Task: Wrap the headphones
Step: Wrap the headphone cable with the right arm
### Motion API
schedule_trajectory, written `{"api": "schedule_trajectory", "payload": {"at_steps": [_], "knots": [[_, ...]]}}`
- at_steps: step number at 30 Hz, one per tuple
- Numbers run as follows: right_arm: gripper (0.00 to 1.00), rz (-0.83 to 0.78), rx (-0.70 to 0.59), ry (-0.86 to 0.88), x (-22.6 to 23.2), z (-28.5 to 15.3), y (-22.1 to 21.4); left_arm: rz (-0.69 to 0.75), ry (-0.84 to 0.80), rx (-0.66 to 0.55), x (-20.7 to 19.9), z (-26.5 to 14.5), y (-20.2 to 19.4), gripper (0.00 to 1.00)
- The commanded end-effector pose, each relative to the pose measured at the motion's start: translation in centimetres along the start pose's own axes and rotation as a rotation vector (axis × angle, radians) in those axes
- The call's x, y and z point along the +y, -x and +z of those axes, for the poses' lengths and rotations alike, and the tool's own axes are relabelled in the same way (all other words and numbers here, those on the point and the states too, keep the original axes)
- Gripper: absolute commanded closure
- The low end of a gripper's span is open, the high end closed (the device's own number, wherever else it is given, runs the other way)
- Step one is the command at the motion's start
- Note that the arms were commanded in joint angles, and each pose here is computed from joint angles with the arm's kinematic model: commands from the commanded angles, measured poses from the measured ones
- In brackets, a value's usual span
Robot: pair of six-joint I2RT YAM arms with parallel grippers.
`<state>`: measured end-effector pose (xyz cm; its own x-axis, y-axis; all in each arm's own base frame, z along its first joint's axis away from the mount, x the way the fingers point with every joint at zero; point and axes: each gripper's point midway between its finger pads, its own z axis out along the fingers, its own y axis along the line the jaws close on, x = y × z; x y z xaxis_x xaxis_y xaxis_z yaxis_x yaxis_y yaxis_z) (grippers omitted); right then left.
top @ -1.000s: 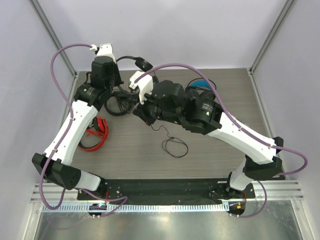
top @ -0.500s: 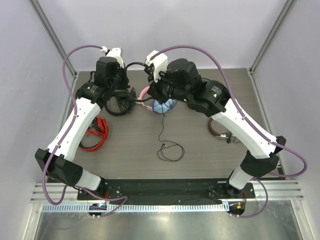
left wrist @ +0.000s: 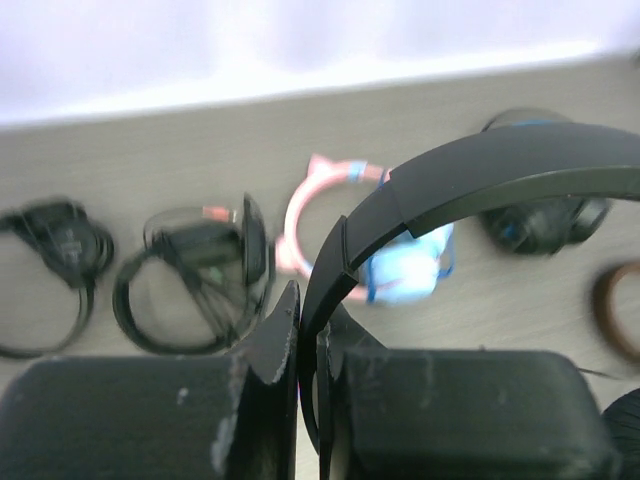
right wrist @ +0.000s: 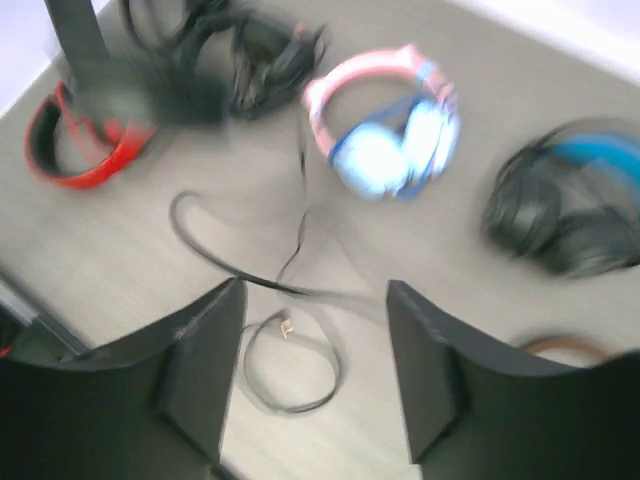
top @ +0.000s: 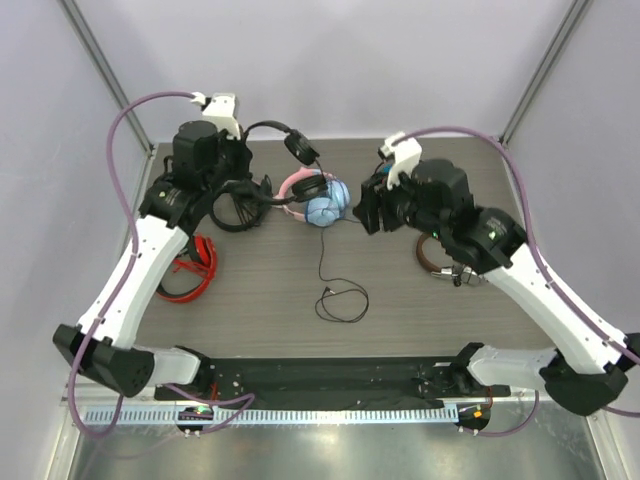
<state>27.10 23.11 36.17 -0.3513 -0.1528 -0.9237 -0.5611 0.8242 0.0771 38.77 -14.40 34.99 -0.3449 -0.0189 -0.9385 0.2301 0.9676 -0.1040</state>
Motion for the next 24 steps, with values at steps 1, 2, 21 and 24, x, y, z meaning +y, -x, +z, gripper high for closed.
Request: {"api": "schedule_trajectory", "payload": {"at_steps": [1,2,21,24], "knots": [[0.33,0.119,0.136,0.073,1.6,1.3,-6.7,-0.014,-0.087,-0.279,-1.6,-3.1,7.6,1.0],[0.31,0.141,0.167,0.141,2.8,1.2,-7.8,-0.017,-0.115,-0.286,-2.2,-3.3,7.7,1.0],[0.17,0.093,-0.29,0.053,-0.1,-1.4,-3.5,0.184,-0.247,-0.456,-4.9,-5.9,11.1,1.0],[0.16,0.065,-0.27,0.045,-0.1,0.3,-4.2,0.2,-0.319,-0.443,-6.2,-6.4,11.5,1.0]]}}
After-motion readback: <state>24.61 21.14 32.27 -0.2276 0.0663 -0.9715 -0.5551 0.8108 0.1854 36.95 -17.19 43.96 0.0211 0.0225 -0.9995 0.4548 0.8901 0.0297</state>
